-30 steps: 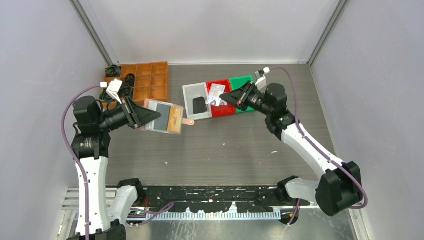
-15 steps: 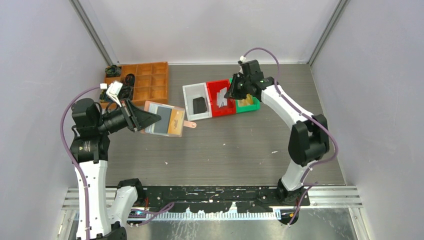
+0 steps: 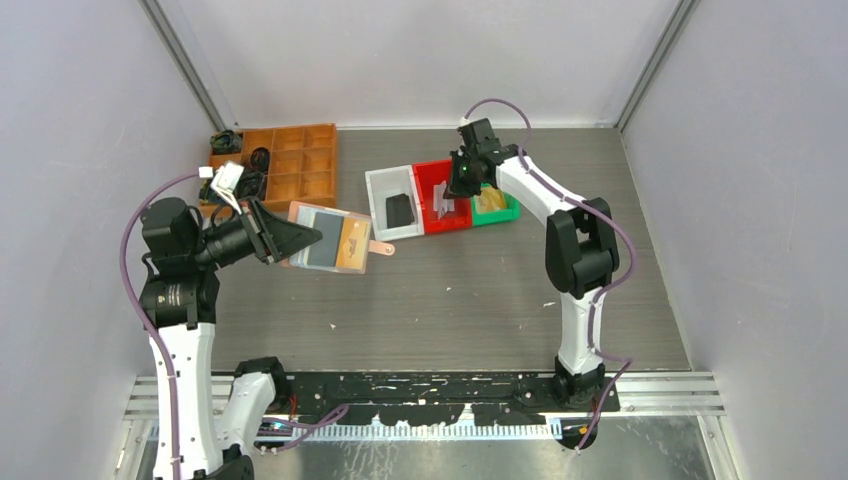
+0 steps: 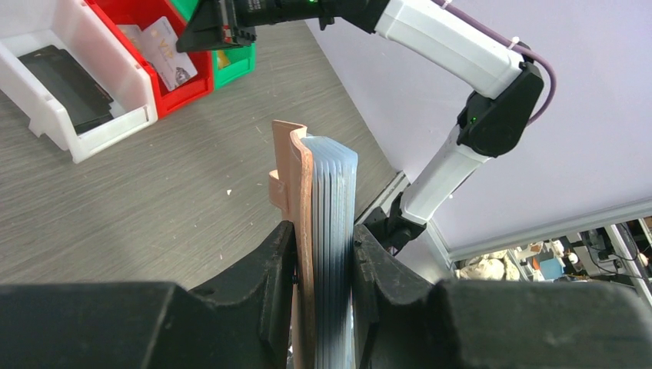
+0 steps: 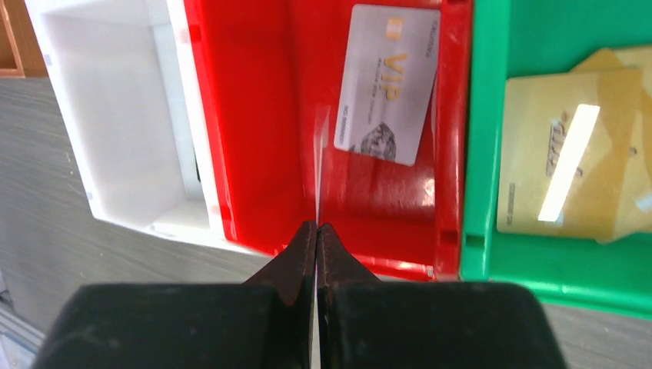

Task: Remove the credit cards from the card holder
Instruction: Place the credit card in the storage box.

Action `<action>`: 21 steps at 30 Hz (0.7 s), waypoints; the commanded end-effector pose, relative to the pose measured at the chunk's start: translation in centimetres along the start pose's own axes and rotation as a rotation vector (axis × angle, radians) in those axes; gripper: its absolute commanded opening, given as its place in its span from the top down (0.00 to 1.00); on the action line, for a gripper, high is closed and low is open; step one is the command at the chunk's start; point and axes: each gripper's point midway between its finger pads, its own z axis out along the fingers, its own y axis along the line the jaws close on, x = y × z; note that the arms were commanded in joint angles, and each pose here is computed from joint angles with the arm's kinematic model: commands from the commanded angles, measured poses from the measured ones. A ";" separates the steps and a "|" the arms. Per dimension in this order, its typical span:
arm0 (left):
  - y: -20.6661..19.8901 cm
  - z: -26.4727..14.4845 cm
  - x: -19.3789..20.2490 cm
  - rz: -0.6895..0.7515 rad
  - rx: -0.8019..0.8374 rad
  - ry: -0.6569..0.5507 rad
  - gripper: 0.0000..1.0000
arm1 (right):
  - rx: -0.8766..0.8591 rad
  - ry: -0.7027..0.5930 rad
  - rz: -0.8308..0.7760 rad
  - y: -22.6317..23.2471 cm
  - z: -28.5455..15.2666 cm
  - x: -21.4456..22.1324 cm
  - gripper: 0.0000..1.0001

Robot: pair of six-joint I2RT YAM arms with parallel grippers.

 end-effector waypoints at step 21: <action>-3.8 -1.0 -1.6 0.125 0.086 -0.072 1.00 | -0.130 -0.386 -0.160 10.6 -12.3 -6.3 0.40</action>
